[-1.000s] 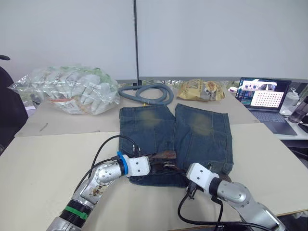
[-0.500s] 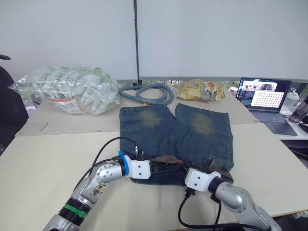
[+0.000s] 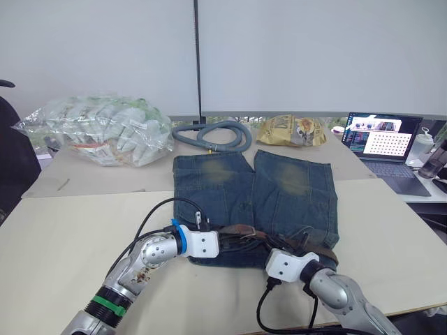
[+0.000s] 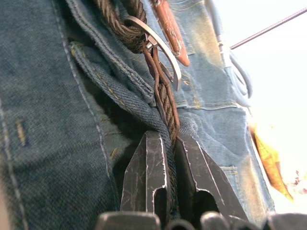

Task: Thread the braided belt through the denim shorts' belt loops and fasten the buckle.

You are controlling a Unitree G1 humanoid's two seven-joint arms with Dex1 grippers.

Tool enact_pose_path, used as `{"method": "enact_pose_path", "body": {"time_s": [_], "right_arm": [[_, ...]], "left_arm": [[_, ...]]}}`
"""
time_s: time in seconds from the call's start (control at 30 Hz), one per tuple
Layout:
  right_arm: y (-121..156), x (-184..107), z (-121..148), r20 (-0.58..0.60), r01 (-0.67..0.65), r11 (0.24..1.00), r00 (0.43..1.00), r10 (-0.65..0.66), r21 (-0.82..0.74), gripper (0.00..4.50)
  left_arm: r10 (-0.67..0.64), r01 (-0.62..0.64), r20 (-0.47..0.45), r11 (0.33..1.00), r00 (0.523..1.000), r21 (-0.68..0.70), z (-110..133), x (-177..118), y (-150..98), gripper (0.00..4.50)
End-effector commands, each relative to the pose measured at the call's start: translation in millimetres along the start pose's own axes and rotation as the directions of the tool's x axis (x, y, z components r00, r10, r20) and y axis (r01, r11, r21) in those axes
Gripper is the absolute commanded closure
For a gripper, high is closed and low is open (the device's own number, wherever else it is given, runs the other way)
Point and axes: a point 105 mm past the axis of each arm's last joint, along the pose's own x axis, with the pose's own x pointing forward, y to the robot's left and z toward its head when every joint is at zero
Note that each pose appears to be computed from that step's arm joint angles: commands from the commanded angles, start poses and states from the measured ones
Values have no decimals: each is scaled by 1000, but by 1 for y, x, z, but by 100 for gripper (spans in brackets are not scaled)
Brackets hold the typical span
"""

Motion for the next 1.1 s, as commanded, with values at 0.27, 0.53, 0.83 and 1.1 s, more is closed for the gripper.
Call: {"method": "enact_pose_path", "body": {"time_s": [0.27,0.53,0.83,1.1], "right_arm": [[-27,-8,-20,-97,167,983,980,-175,-81,447],[-39,-8,-12,-63,270,949,957,-284,-163,447],[-45,-9,-1,20,353,903,933,-359,-244,447],[-43,-8,6,77,375,883,926,-369,-281,447]], "left_arm": [[6,1,-82,996,997,84,-13,-7,9,450],[-32,40,-84,994,996,98,-11,-5,6,450],[-72,79,-60,989,996,122,-2,3,5,450],[-83,84,-14,986,996,144,9,11,9,450]]}}
